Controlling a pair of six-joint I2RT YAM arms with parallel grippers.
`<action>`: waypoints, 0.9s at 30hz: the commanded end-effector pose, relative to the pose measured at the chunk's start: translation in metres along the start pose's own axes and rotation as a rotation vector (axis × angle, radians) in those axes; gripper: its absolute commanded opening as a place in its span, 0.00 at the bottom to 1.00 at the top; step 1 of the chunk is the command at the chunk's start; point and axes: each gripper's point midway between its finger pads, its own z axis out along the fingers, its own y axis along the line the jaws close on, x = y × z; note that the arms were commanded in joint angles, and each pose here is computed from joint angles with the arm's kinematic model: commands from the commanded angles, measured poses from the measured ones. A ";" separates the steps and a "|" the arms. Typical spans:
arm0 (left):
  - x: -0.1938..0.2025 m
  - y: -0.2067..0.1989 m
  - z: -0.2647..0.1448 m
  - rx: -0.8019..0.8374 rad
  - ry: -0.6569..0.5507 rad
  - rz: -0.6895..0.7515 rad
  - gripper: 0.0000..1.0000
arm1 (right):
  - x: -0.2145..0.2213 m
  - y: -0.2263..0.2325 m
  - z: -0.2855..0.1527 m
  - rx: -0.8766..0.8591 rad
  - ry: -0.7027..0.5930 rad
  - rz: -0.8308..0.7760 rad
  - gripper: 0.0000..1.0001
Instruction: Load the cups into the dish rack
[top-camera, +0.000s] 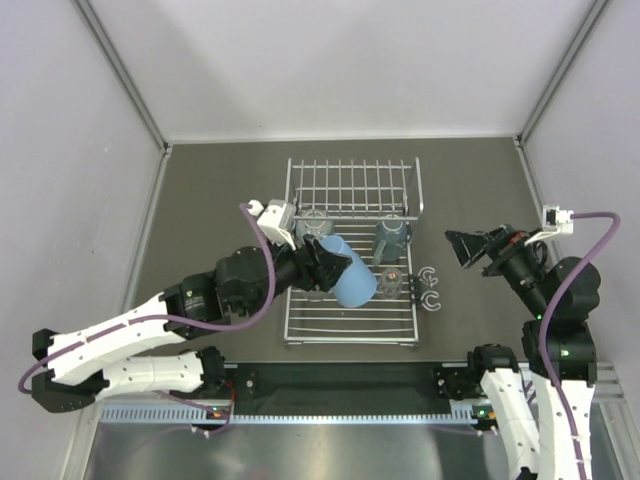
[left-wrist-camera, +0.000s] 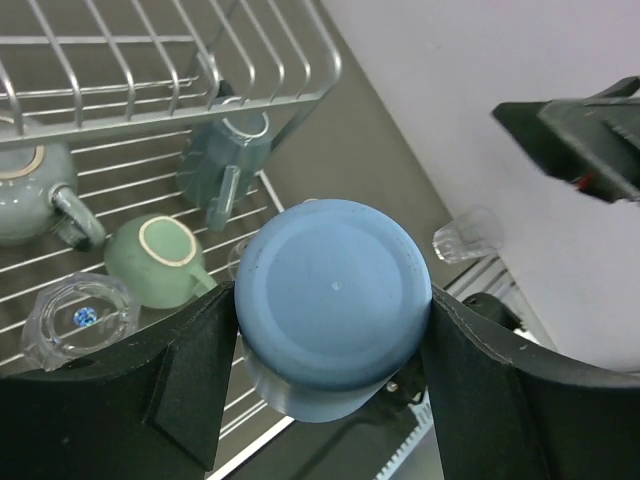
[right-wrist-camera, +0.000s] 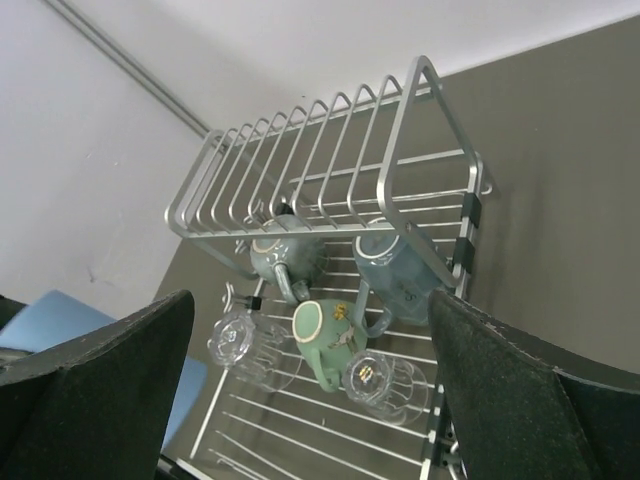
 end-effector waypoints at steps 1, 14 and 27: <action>0.023 0.019 0.004 -0.049 0.035 0.021 0.00 | -0.026 0.012 -0.012 0.008 -0.085 -0.053 1.00; 0.079 0.036 0.035 -0.101 0.061 0.043 0.00 | -0.034 0.006 -0.024 0.097 -0.083 -0.080 1.00; 0.121 0.048 0.056 -0.160 0.106 0.071 0.00 | -0.034 0.003 -0.024 0.113 -0.088 -0.084 1.00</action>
